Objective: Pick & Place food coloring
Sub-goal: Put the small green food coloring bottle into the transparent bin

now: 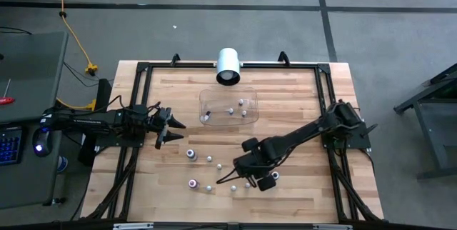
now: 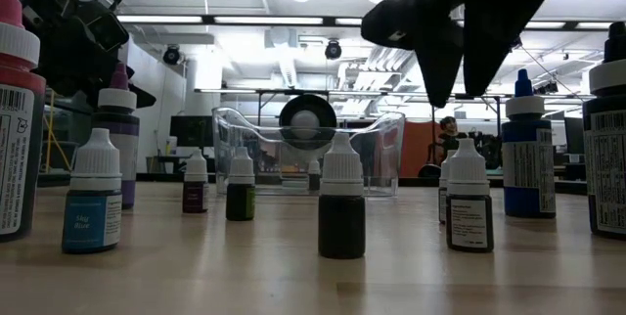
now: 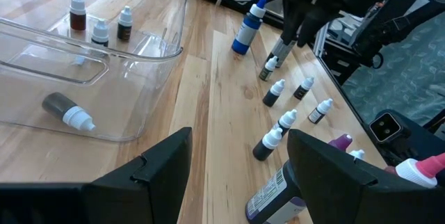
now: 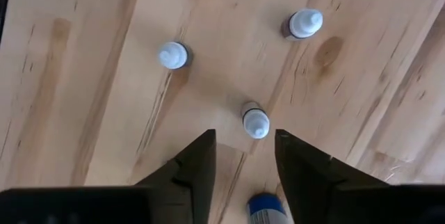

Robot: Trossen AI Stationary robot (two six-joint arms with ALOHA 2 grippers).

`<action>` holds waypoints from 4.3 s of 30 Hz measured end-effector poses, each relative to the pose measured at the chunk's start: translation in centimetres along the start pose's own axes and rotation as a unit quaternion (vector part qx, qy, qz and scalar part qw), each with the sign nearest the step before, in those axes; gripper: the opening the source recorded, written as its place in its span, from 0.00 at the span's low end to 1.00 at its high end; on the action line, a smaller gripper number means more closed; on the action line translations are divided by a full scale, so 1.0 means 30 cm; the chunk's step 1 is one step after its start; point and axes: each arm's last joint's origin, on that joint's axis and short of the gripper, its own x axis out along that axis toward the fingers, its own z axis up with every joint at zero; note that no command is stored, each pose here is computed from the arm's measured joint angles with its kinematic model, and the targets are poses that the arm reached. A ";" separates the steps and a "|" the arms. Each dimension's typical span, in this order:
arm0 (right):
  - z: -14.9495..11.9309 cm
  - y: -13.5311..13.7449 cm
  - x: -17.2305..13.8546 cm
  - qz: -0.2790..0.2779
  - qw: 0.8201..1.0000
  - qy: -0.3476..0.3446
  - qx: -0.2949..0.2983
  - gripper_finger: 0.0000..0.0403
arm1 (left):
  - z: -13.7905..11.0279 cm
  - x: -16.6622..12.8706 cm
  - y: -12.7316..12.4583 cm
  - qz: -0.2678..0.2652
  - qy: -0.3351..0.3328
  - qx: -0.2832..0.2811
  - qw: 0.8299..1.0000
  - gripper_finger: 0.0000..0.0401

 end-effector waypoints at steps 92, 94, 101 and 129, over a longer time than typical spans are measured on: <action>0.053 -0.318 -0.373 -0.088 0.943 -0.150 0.284 0.15 | 0.000 0.000 0.000 0.000 0.000 0.000 1.000 0.58; 0.040 -0.361 -0.376 -0.082 0.930 -0.147 0.326 0.14 | 0.000 0.000 0.000 0.000 0.000 0.000 1.000 0.58; -0.001 -0.512 -0.359 -0.114 0.884 -0.133 0.432 0.14 | 0.000 0.000 0.000 0.000 0.000 0.000 1.000 0.58; -0.067 -0.804 -0.018 -0.116 0.832 -0.056 0.540 0.15 | 0.000 0.000 0.000 0.000 0.000 0.000 1.000 0.58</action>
